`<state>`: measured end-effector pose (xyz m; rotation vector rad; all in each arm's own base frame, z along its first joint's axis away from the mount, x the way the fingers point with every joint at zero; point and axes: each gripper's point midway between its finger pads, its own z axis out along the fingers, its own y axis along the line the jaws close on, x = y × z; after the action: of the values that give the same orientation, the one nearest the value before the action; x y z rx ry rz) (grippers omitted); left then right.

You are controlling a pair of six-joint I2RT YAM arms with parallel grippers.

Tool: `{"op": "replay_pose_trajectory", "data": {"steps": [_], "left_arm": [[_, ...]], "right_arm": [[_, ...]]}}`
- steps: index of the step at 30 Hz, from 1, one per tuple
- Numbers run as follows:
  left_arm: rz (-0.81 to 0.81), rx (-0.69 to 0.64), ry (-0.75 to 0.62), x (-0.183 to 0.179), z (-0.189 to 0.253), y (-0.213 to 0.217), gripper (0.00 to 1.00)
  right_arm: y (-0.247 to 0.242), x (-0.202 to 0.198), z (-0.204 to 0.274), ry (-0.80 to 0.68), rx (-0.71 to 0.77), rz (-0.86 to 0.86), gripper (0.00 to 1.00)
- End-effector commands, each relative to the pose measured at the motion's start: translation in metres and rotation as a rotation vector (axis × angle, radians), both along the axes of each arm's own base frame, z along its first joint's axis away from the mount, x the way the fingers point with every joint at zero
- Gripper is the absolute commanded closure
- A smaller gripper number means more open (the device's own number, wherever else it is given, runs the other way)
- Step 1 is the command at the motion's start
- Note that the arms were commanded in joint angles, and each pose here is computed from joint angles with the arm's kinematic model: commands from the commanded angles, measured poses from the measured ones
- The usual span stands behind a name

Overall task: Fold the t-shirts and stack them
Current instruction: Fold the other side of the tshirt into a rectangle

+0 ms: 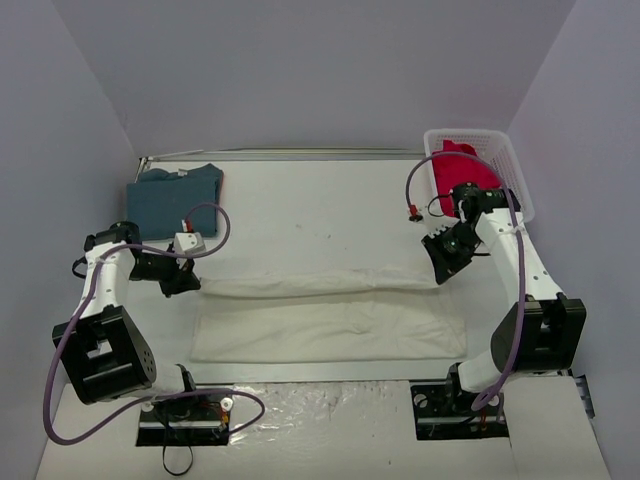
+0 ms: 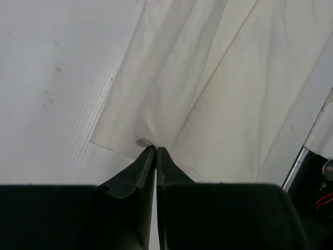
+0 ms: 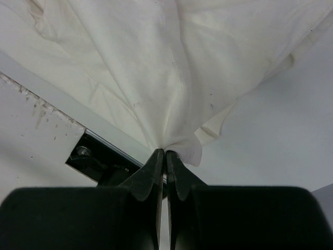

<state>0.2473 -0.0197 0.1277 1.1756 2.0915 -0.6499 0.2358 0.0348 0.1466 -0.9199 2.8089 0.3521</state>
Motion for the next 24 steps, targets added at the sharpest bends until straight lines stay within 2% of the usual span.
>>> {"op": "replay_pose_trajectory", "data": {"steps": [1,3,4,5,6,7,11,17,24], "left_arm": [[-0.063,-0.009,-0.033,-0.012,0.006,-0.006,0.96],[-0.071,-0.005,-0.029,-0.015,0.004,-0.006,0.95],[-0.088,-0.004,-0.029,-0.018,0.003,-0.007,0.84],[-0.102,-0.009,-0.024,-0.022,0.003,-0.008,0.76],[-0.119,-0.013,-0.025,-0.024,0.006,-0.009,0.70],[-0.146,-0.026,-0.009,-0.031,0.009,-0.013,0.63],[-0.180,-0.009,0.007,-0.037,0.022,-0.011,0.58],[-0.148,-0.020,-0.019,-0.029,0.044,-0.012,0.57],[0.138,-0.145,0.047,0.010,0.064,-0.012,0.57]], "right_arm": [[-0.001,-0.030,0.002,0.080,0.004,0.037,1.00],[0.002,-0.034,0.001,0.086,0.020,0.045,1.00],[0.004,-0.038,-0.003,0.101,0.027,0.054,0.88],[0.005,-0.040,-0.005,0.110,0.028,0.058,0.74],[0.005,-0.043,-0.007,0.118,0.025,0.066,0.63],[0.004,-0.046,-0.010,0.134,0.025,0.070,0.60],[0.003,-0.042,-0.008,0.124,0.016,0.068,0.57],[0.010,-0.017,-0.003,0.089,0.048,0.074,0.57],[0.048,0.028,-0.022,0.130,0.208,0.145,0.59]]}}
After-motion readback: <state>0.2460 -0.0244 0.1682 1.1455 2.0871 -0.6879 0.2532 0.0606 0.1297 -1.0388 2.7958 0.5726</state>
